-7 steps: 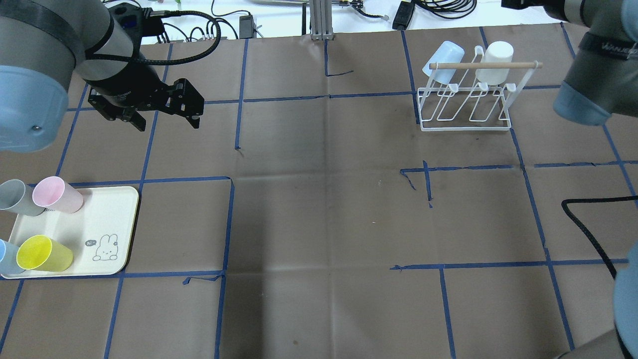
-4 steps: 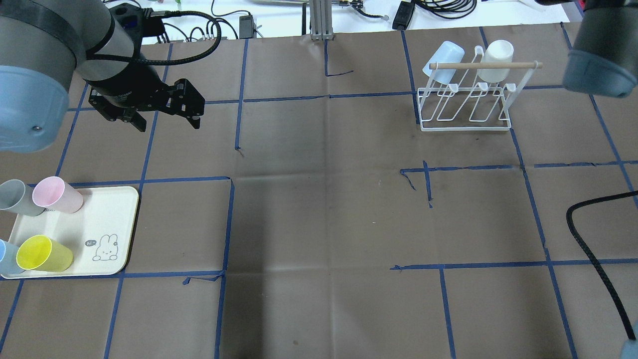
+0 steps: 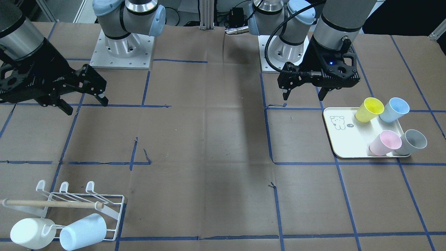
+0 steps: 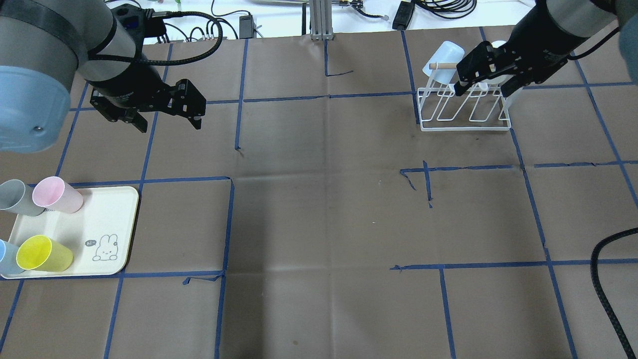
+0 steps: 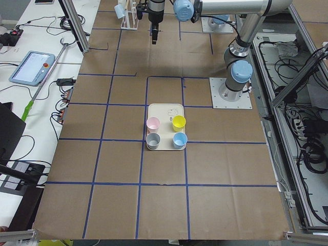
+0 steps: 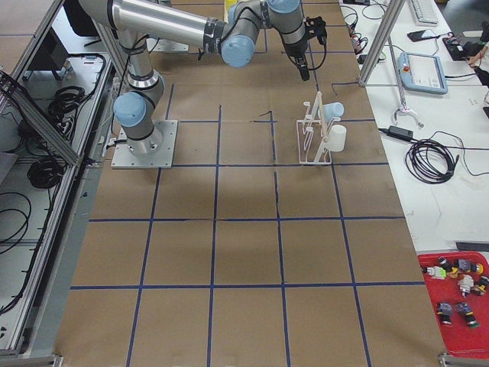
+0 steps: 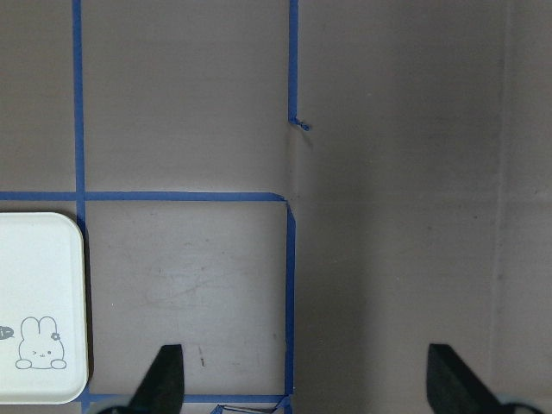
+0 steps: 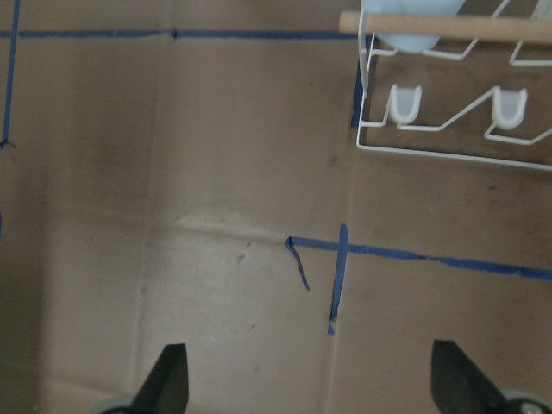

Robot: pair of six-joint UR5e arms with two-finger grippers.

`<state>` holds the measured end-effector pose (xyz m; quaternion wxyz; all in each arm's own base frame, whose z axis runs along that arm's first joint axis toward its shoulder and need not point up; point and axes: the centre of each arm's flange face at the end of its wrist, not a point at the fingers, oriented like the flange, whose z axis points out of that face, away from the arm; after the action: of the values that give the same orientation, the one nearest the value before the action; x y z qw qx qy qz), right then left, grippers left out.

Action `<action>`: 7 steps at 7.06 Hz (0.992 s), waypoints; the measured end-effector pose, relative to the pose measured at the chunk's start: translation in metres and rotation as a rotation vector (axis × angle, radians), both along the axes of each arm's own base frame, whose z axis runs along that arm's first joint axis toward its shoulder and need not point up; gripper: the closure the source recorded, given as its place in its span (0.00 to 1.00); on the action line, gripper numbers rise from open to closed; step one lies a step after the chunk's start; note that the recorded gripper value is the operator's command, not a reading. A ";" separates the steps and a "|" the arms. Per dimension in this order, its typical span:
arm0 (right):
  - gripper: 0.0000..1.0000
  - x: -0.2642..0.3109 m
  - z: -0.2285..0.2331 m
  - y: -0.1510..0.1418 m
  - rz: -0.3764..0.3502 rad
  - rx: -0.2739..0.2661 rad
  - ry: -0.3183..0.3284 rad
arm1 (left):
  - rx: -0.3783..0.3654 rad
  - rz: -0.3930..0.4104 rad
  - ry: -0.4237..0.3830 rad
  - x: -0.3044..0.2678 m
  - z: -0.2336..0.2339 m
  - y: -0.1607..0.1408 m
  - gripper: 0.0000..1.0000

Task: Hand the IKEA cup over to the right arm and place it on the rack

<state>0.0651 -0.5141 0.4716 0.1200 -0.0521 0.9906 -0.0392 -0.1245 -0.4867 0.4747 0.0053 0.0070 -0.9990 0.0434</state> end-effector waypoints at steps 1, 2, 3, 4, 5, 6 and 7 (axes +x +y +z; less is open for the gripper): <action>0.00 -0.002 0.002 0.011 0.002 0.042 0.070 | 0.000 0.000 0.000 0.000 0.000 0.000 0.01; 0.00 -0.005 0.003 0.017 -0.016 0.066 0.137 | 0.000 -0.001 0.000 0.000 0.000 0.000 0.01; 0.00 -0.001 0.006 0.019 -0.055 0.073 0.166 | 0.000 -0.001 0.000 0.000 0.000 0.000 0.01; 0.00 0.015 0.009 0.021 -0.068 0.057 0.180 | 0.000 -0.001 -0.001 0.000 0.000 0.000 0.01; 0.00 0.038 0.013 0.022 -0.044 0.018 0.190 | 0.000 -0.002 -0.001 0.000 0.000 0.000 0.01; 0.00 0.058 0.017 0.024 -0.024 -0.013 0.196 | 0.001 -0.003 -0.001 0.000 0.000 0.000 0.01; 0.00 0.070 0.019 0.026 -0.029 -0.025 0.196 | 0.001 -0.003 -0.001 0.000 0.000 0.000 0.01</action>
<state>0.1352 -0.4878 0.4903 0.0214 -0.0427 0.9977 -0.0480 -0.1246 -0.4871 0.4743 0.0050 0.0053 -0.9991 0.0429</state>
